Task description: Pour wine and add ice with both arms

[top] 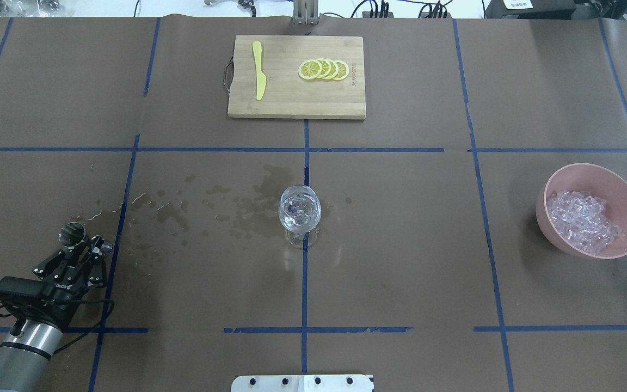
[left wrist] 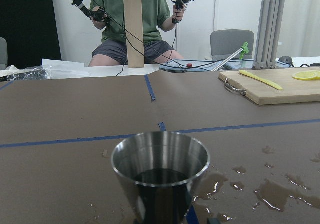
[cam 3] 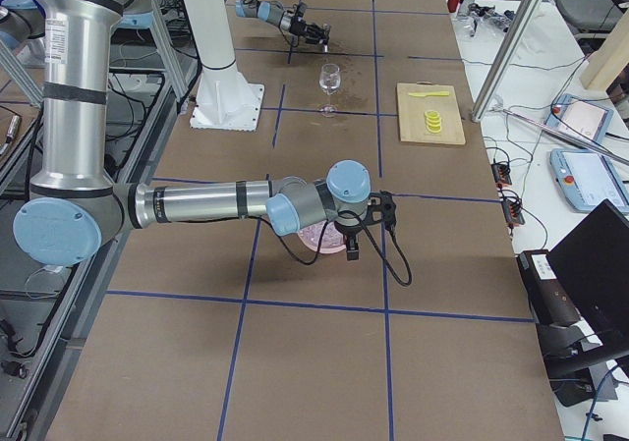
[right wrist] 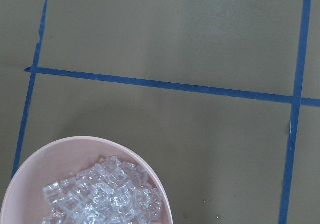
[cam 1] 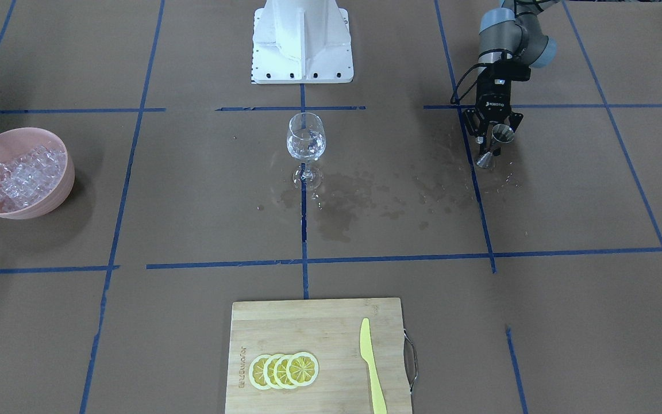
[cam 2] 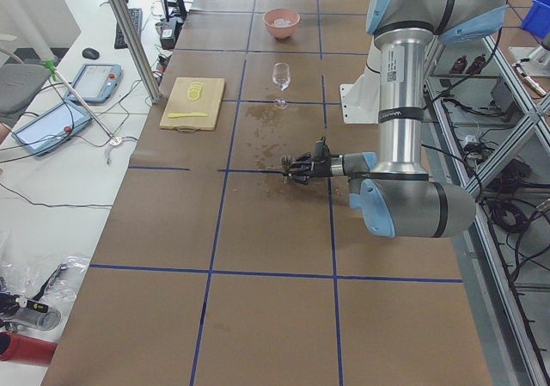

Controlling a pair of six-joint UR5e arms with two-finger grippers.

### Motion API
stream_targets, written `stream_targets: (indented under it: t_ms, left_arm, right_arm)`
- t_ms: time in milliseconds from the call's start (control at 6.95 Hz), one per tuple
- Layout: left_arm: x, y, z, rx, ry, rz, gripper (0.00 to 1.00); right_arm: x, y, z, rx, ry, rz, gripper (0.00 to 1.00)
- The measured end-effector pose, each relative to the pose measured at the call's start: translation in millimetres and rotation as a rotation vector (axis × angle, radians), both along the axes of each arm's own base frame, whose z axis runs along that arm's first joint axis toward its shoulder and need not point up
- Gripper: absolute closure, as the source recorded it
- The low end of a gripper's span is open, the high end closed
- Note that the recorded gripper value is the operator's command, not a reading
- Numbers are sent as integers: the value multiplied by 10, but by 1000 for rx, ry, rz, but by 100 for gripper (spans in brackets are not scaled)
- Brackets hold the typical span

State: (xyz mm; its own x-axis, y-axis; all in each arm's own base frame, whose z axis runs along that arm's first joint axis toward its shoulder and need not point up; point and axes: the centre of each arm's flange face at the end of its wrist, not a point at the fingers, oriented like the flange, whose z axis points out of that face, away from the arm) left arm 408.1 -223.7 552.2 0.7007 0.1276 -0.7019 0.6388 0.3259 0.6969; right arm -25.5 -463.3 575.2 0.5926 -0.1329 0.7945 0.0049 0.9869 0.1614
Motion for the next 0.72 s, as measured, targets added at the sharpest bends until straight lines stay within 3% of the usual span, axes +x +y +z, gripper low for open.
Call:
stream_targets:
  t_ms: [720]
  left_arm:
    - [-72, -71, -165, 3, 101, -17, 100]
  right_arm:
    - [-5, -1, 7, -2, 0, -1, 0]
